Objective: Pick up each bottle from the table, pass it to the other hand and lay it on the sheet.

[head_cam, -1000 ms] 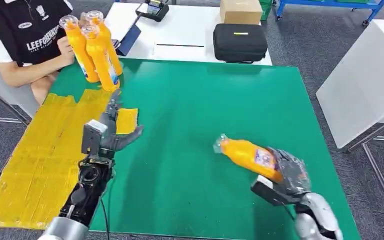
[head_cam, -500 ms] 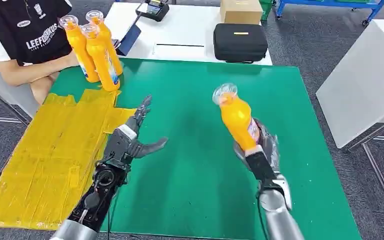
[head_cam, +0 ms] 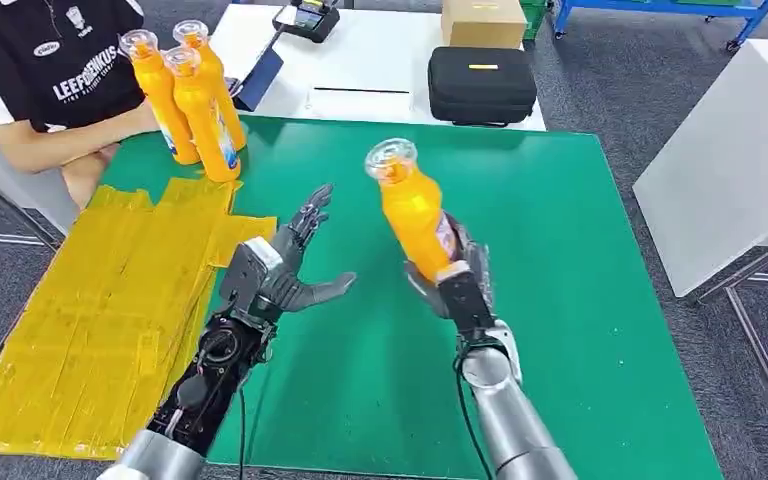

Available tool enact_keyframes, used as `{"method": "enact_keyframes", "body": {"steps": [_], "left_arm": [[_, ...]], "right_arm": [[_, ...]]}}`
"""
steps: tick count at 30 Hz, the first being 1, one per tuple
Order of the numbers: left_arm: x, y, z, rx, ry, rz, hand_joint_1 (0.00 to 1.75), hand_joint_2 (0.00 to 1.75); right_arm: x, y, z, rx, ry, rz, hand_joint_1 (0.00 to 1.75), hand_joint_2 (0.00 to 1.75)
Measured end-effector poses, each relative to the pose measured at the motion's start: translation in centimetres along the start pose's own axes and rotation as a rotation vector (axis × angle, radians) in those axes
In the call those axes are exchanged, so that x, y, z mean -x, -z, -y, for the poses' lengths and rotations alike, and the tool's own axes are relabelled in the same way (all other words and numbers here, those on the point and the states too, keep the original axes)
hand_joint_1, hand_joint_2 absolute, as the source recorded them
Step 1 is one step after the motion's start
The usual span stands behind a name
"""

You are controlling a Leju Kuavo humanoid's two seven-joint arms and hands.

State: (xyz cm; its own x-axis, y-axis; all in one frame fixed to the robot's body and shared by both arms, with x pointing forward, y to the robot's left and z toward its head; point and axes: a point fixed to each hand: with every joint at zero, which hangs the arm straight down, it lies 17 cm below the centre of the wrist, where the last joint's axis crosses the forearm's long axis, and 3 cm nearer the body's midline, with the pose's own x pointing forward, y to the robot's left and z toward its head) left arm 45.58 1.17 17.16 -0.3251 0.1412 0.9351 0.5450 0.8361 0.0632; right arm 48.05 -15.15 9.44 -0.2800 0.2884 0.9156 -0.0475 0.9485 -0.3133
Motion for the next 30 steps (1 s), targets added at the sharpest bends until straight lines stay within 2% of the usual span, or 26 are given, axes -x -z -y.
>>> {"method": "enact_keyframes", "body": {"steps": [6, 14, 21, 30], "left_arm": [[-0.1, 0.2, 0.2, 0.012, -0.07, -0.006, 0.0, 1.75], [0.3, 0.9, -0.1, 0.005, -0.213, -0.047, 0.0, 1.75], [1.2, 0.7, -0.1, 0.006, -0.333, -0.088, 0.0, 1.75], [2.6, 0.3, 0.0, -0.014, -0.411, -0.129, 0.0, 1.75]], "right_arm": [[-0.3, 0.2, -2.0, -0.046, 0.018, 0.0, 1.75, 1.75], [-1.3, 0.2, -7.4, -0.16, 0.034, 0.002, 1.75, 1.75], [-2.4, -1.1, -12.1, -0.267, 0.024, 0.011, 1.75, 1.75], [-4.0, -1.2, -15.3, -0.344, 0.01, 0.035, 1.75, 1.75]]}}
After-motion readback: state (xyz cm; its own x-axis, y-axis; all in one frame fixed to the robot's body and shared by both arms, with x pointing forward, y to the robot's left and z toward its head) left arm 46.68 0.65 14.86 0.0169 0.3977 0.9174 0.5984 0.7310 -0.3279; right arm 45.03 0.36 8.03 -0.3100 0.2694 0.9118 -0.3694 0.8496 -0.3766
